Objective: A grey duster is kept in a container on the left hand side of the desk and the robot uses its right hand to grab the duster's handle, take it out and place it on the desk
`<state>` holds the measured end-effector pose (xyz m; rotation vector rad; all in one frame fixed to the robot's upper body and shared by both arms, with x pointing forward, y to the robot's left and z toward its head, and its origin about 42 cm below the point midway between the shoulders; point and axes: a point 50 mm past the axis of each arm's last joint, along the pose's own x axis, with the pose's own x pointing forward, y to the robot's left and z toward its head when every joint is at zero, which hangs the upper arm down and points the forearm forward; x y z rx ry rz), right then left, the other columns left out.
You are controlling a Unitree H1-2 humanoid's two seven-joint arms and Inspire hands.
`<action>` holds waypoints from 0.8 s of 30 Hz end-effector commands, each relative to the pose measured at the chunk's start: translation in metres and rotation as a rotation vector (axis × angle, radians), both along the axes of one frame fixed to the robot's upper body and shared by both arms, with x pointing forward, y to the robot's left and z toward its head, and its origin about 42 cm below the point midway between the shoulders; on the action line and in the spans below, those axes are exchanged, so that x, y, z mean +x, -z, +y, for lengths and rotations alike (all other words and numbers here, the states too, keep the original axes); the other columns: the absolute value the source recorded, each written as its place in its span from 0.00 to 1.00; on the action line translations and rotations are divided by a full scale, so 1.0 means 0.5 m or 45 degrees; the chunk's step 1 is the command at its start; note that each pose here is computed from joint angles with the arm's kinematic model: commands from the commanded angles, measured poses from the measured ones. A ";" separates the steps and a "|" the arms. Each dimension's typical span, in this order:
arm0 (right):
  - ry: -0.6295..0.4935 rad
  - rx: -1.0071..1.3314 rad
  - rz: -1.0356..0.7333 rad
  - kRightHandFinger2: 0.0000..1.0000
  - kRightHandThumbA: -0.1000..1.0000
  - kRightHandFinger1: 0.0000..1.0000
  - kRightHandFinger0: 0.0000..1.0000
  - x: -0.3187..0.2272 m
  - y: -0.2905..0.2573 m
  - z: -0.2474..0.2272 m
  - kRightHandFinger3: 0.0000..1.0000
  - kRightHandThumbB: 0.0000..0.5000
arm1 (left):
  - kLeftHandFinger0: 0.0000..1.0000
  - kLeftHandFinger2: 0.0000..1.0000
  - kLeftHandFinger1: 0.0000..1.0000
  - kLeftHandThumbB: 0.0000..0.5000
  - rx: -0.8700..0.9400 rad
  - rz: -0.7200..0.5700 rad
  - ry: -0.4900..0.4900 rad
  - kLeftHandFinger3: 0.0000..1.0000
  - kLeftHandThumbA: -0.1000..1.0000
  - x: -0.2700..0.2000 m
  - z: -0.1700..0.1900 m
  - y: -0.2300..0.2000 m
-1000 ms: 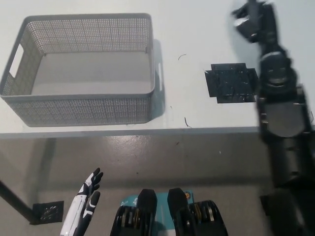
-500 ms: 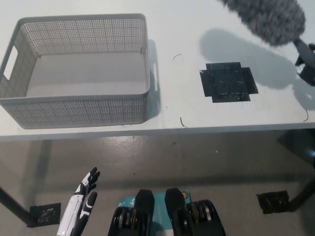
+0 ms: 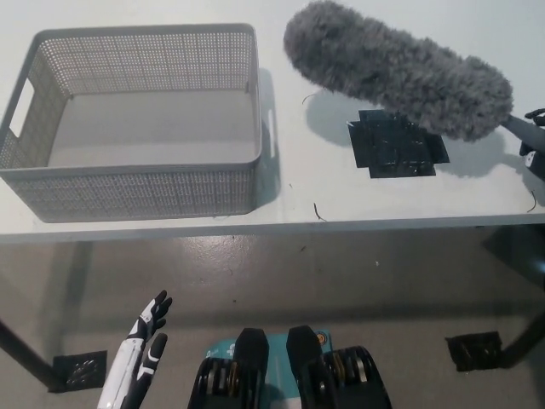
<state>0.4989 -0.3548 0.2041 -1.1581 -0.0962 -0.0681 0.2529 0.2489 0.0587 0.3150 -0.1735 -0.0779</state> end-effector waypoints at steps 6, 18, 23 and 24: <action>-0.164 -0.014 -0.061 1.00 0.60 1.00 1.00 0.043 -0.168 0.009 1.00 0.66 | 1.00 1.00 1.00 0.13 0.022 -0.067 0.004 1.00 1.00 0.003 0.012 -0.021; -0.313 0.153 0.209 1.00 0.74 1.00 1.00 0.037 -0.266 0.016 1.00 1.00 | 1.00 1.00 1.00 0.24 0.036 -0.062 0.015 1.00 1.00 0.002 0.014 -0.021; -0.493 0.641 0.296 1.00 0.58 1.00 1.00 -0.007 -0.351 0.003 1.00 0.93 | 1.00 1.00 1.00 0.25 0.037 -0.062 0.018 1.00 1.00 0.001 0.014 -0.021; -0.586 0.806 0.296 1.00 0.64 1.00 1.00 -0.018 -0.371 -0.003 1.00 0.98 | 1.00 1.00 1.00 0.25 0.037 -0.061 0.019 1.00 1.00 0.001 0.014 -0.021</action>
